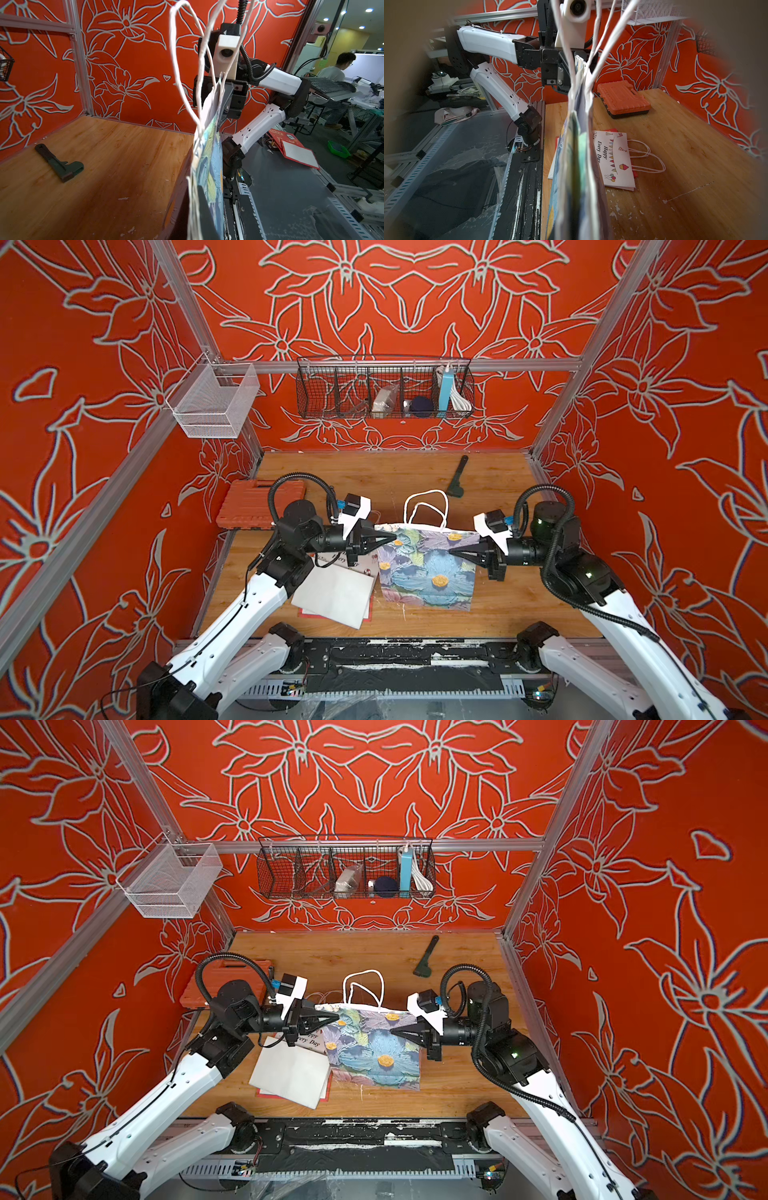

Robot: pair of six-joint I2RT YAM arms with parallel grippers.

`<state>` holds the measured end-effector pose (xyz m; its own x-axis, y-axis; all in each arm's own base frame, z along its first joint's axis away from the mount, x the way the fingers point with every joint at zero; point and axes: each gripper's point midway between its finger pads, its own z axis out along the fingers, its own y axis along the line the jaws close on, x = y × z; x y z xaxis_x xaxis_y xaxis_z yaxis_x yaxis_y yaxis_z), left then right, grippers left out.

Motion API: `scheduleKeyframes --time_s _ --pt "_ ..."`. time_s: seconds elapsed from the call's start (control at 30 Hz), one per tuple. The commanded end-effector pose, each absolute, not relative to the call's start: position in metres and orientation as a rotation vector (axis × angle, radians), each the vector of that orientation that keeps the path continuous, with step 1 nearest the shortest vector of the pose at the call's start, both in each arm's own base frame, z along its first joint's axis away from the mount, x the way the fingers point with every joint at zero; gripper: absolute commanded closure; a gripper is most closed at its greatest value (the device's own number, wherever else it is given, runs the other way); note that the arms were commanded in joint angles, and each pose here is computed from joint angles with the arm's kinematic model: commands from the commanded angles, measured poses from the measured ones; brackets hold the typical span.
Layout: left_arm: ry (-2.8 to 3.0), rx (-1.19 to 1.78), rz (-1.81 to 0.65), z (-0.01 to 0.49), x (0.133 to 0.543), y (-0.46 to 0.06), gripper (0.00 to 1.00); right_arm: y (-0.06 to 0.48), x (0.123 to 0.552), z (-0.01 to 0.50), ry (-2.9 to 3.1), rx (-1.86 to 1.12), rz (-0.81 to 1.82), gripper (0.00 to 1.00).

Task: Put away the paper bag
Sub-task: Press the paper bag.

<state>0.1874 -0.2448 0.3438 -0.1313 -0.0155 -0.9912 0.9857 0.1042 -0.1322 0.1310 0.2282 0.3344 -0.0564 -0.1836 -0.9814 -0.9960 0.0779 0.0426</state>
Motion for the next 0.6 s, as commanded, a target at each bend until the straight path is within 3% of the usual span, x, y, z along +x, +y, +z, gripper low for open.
scheduleKeyframes --time_s 0.0,0.07,0.1,0.13,0.17,0.23,0.33,0.43,0.57 --pt "1.251 1.088 -1.21 0.365 0.187 -0.244 1.0 0.229 0.127 0.337 1.365 -1.299 1.106 1.0" --pt "1.243 1.082 -1.212 0.368 0.187 -0.244 1.0 0.23 0.13 0.337 1.369 -1.298 1.108 1.0" --pt "1.247 1.078 -1.213 0.369 0.188 -0.244 0.94 0.231 0.131 0.337 1.369 -1.296 1.111 1.0" --pt "1.259 1.069 -1.212 0.368 0.19 -0.244 0.73 0.231 0.131 0.338 1.367 -1.292 1.114 1.0" --pt "1.271 1.07 -1.212 0.366 0.19 -0.244 0.58 0.231 0.132 0.339 1.365 -1.288 1.115 1.0" --pt "1.287 1.08 -1.209 0.36 0.19 -0.244 0.52 0.231 0.132 0.341 1.355 -1.286 1.115 1.0" --pt "1.279 1.088 -1.226 0.357 0.187 -0.245 0.63 0.232 0.134 0.342 1.358 -1.282 1.116 1.0" --pt "1.275 1.076 -1.241 0.36 0.189 -0.246 1.0 0.233 0.136 0.34 1.358 -1.28 1.124 1.0" --pt "1.284 1.057 -1.214 0.36 0.193 -0.245 1.0 0.234 0.139 0.341 1.369 -1.267 1.121 0.97"
